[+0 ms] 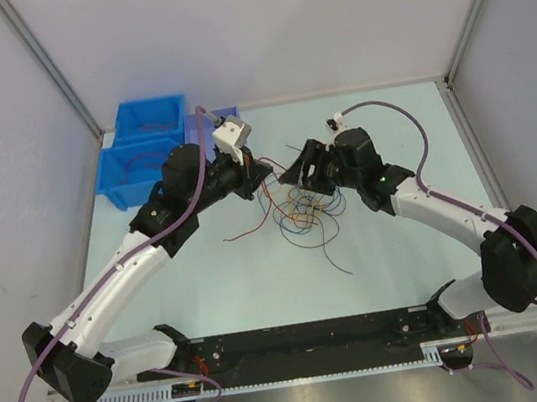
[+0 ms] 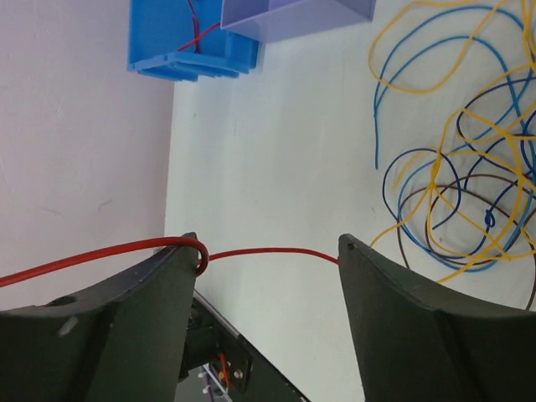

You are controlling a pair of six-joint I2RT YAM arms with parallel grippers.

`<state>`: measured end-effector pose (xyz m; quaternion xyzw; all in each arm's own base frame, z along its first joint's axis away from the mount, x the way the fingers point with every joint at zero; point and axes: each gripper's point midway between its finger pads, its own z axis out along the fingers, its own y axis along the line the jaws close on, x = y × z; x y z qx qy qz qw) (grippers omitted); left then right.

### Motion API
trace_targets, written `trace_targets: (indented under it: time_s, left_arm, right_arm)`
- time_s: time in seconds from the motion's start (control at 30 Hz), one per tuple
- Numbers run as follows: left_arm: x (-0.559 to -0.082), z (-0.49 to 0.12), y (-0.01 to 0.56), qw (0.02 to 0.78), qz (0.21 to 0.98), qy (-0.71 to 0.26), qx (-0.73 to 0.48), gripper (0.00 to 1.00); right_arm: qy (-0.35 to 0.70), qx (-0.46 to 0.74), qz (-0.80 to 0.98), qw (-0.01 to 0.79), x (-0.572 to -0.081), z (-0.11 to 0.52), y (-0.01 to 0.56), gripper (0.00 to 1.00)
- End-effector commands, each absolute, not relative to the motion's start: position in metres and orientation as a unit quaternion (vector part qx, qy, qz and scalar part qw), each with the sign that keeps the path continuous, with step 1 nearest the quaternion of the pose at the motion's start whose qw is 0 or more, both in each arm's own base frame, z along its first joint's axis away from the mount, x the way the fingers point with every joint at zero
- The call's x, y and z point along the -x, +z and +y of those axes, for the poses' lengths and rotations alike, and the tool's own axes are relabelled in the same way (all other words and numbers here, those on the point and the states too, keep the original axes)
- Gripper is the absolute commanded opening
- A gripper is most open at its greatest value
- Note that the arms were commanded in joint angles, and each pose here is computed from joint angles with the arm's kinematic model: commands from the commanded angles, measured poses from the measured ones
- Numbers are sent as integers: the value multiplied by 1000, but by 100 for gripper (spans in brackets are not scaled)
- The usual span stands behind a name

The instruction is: Untangle the cables

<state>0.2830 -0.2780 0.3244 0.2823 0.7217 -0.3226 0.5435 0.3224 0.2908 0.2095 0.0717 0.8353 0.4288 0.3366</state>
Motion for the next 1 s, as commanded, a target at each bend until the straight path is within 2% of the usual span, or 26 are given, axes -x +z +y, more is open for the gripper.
trace_targets:
  time_s: [0.0,0.07,0.23,0.33,0.37,0.5,0.63,0.77,0.97]
  left_arm:
    - [-286,-258,433,687,606,-311,-252,0]
    - [-296,-255,418,678,629,-290,-246,0]
    - [-313,-256,383,661,663,-270,-227,0]
    - [-323,-255,364,652,683,-252,-214,0]
    - [-326,-253,362,651,687,-246,-210,0]
    - [-338,-247,349,644,708,-214,-195,0]
    - [-350,-246,341,636,724,-197,-180,0]
    - [-349,-246,343,635,725,-201,-174,0]
    - [-336,-249,356,644,706,-230,-184,0]
  right_arm:
    - [364,-113,878,289,-315,254,157,73]
    - [376,-108,869,304,-313,251,170,79]
    - [458,-63,818,341,-298,261,237,86]
    - [471,-64,810,342,-290,255,252,85]
    - [462,-70,812,349,-290,250,253,83]
    - [401,-107,820,394,-285,217,256,85]
    - [428,-96,792,425,-275,214,282,86]
    - [397,-139,799,429,-278,199,262,88]
    - [388,-193,830,352,-297,211,200,82]
